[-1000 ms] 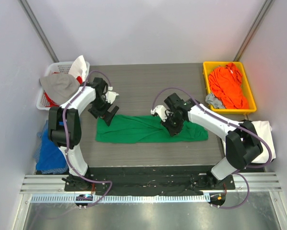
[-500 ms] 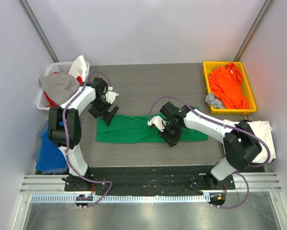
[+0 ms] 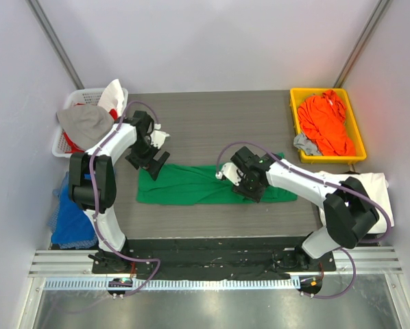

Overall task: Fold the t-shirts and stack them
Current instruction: Fold the tshirt

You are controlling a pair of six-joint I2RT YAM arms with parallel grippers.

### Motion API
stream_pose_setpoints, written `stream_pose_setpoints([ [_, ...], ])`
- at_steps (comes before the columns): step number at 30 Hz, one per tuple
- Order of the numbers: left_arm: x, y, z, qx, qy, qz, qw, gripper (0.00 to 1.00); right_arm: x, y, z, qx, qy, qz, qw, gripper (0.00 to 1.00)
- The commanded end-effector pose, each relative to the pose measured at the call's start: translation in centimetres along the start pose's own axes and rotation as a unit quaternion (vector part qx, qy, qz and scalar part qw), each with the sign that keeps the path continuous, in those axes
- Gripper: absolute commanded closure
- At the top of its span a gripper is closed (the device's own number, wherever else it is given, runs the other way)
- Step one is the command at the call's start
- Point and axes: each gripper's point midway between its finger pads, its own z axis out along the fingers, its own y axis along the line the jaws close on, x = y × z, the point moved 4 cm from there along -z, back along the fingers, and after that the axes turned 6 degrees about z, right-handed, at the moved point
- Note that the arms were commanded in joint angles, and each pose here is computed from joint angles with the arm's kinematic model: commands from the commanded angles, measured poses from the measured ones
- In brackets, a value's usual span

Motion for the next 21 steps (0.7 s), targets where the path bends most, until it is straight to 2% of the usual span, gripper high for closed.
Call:
stream_pose_setpoints([
  [1, -0.2, 0.1, -0.8, -0.008, -0.007, 0.005, 1.0, 0.0, 0.5, -2.4, -0.6, 0.061, 0.0, -0.011, 0.998, 0.54],
  [7, 0.0, 0.0, -0.6, -0.008, -0.006, 0.005, 1.0, 0.0, 1.1, -4.3, -1.0, 0.083, 0.006, -0.005, 0.997, 0.5],
  [21, -0.1, 0.0, -0.7, -0.007, -0.005, 0.006, 1.0, 0.0, 2.4, -6.6, -0.5, 0.084, 0.023, 0.004, 0.996, 0.49],
])
